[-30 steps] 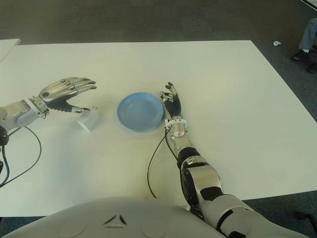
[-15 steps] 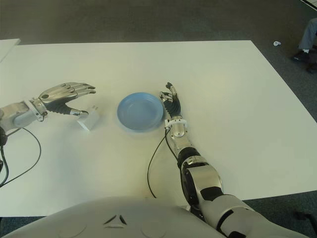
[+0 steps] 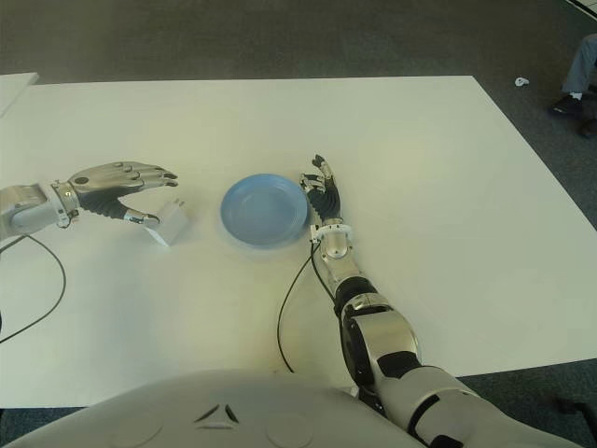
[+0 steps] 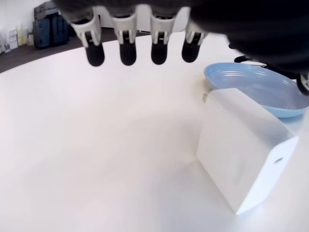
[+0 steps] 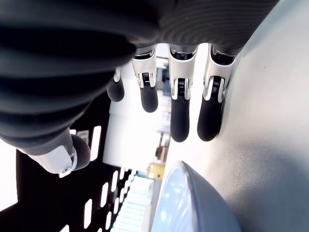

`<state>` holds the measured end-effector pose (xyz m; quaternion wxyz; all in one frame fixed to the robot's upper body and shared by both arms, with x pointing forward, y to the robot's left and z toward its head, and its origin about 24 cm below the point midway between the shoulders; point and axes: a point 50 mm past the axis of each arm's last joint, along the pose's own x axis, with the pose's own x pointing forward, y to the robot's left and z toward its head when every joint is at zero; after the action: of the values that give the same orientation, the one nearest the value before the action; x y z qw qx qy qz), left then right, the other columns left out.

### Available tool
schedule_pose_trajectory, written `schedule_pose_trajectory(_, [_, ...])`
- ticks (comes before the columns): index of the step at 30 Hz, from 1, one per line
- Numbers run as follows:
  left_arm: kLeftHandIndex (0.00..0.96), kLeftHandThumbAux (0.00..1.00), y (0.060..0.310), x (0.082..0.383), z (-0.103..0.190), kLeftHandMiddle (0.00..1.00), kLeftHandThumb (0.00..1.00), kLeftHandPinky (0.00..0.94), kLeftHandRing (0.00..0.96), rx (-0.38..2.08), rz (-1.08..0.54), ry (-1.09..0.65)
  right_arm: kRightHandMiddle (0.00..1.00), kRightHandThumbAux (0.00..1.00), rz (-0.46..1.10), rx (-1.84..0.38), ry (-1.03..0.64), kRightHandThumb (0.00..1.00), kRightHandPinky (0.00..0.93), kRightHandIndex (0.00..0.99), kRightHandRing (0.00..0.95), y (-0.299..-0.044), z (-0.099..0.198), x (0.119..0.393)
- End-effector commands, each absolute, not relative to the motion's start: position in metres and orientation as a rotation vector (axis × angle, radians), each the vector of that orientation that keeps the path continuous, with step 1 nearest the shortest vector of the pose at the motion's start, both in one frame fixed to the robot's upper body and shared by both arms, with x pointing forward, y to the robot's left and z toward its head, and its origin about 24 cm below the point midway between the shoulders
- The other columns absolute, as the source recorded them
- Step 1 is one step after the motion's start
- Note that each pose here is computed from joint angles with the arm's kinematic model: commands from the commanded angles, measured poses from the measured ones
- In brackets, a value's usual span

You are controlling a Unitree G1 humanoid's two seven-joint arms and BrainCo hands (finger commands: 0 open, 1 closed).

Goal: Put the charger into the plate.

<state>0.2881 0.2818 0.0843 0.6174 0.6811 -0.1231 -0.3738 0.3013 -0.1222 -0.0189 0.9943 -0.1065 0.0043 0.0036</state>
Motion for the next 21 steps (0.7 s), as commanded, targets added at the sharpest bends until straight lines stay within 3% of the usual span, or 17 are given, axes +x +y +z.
schedule_pose_trajectory(1, [0.000, 0.094, 0.2840, 0.2836, 0.0843, 0.000, 0.438, 0.000, 0.000, 1.583, -0.912, -0.254, 0.159, 0.529, -0.003, -0.257, 0.299, 0.000, 0.355, 0.000, 0.288, -0.1339, -0.0763, 0.2530])
schedule_pose_trajectory(21, [0.000, 0.085, 0.2849, 0.2816, 0.0919, 0.000, 0.410, 0.000, 0.000, 1.633, -0.977, -0.214, 0.172, 0.536, 0.005, -0.268, 0.294, 0.000, 0.355, 0.000, 0.292, -0.1330, -0.0754, 0.2542])
